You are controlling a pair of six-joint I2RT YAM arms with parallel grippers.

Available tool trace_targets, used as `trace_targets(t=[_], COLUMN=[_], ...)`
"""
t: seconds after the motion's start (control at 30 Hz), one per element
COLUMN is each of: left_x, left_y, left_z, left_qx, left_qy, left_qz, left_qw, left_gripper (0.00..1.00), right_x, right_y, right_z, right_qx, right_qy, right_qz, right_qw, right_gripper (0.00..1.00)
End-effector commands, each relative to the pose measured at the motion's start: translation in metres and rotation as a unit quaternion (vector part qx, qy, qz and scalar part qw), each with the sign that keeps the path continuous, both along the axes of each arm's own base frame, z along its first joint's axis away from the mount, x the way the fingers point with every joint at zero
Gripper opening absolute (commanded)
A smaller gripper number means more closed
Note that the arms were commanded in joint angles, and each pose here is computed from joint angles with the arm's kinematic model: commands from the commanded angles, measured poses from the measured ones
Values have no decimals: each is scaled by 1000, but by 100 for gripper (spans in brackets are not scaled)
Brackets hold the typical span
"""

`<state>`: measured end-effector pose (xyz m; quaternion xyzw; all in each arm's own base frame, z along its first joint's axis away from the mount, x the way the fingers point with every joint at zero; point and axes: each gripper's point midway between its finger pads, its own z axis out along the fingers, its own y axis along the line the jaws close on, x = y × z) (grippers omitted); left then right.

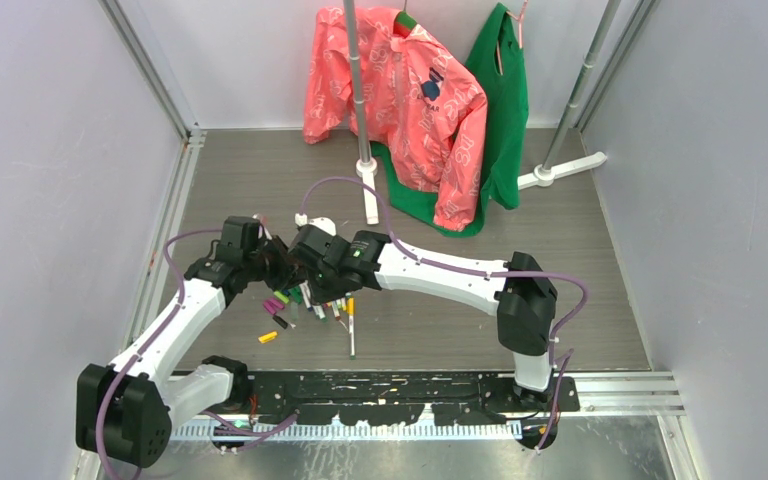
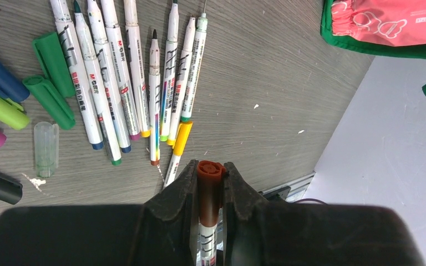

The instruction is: Open the pen caps

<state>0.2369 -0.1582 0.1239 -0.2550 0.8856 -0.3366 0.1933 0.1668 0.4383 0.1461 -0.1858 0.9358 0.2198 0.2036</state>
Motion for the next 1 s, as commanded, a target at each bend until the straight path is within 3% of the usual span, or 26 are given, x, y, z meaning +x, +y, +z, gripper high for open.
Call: trace_targets(t=[0.0,0.33,0.4,0.5,0.6,0.67,0.97], left_x=[6,5,6,6,5,5,6], left_y=[-9,-11,-11,-10,-5,-3,1], left_z=[18,29,31,31,27,24,20], left_qx=[-33,-42,-41,-39,-22,-14,1], left_qy=[-33,-42,-43,-43,-35,-34,-32], left_qz=[-8,-9,-9,-7,2,2,3], left_qw=[999,998,998,998,999,999,999], left_gripper=[0,0,0,0,24,31,34], right_x=[2,10,10,10,9,7,1], right_y=[21,27,28,27,25,26,25], right_z=[21,10,9,9,12,13,14], right_qx=[48,37,38,39,46,50,57], right_qy=[-9,-9,-8,-7,-7,-4,11], right_qz=[15,17,17,14,10,12,17], right_qw=[999,999,999,999,999,999,998], right_gripper=[18,26,22,6,1,1,1])
